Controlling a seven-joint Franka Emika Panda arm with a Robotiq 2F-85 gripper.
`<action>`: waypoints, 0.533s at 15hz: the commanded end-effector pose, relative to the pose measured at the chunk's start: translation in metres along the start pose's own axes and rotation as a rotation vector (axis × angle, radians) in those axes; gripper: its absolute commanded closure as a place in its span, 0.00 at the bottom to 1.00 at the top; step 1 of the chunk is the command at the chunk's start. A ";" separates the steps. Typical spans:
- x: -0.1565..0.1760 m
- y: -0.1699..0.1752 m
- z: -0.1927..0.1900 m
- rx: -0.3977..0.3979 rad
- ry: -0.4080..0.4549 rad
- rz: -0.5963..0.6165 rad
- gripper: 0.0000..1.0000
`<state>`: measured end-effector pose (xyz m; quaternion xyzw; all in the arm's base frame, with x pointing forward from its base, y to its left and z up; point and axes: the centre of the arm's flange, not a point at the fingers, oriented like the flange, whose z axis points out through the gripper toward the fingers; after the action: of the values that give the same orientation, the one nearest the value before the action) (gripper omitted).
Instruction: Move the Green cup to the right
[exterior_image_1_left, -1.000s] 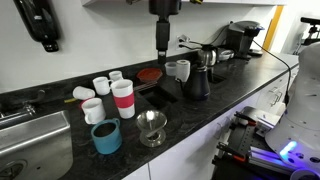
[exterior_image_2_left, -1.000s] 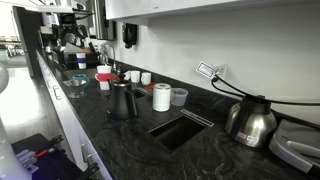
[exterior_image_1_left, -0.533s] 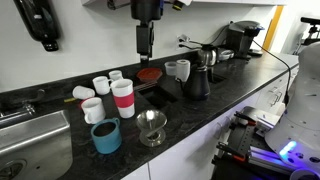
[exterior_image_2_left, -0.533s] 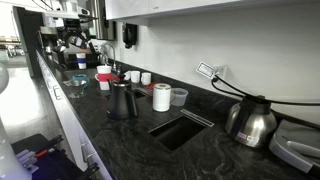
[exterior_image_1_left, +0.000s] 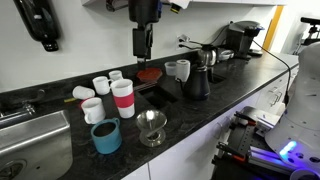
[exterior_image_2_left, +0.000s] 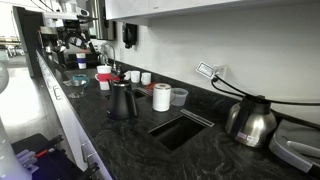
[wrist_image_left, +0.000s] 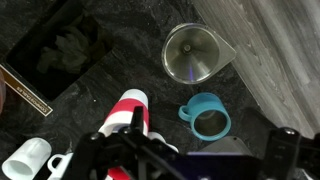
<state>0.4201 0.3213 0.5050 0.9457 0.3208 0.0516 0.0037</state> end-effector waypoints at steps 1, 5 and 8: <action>0.024 -0.006 0.017 -0.041 0.013 0.117 0.00; 0.046 -0.010 0.049 -0.096 -0.016 0.310 0.00; 0.037 -0.007 0.059 -0.096 -0.015 0.314 0.00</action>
<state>0.4512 0.3511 0.4491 0.9834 0.1655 0.0596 0.0435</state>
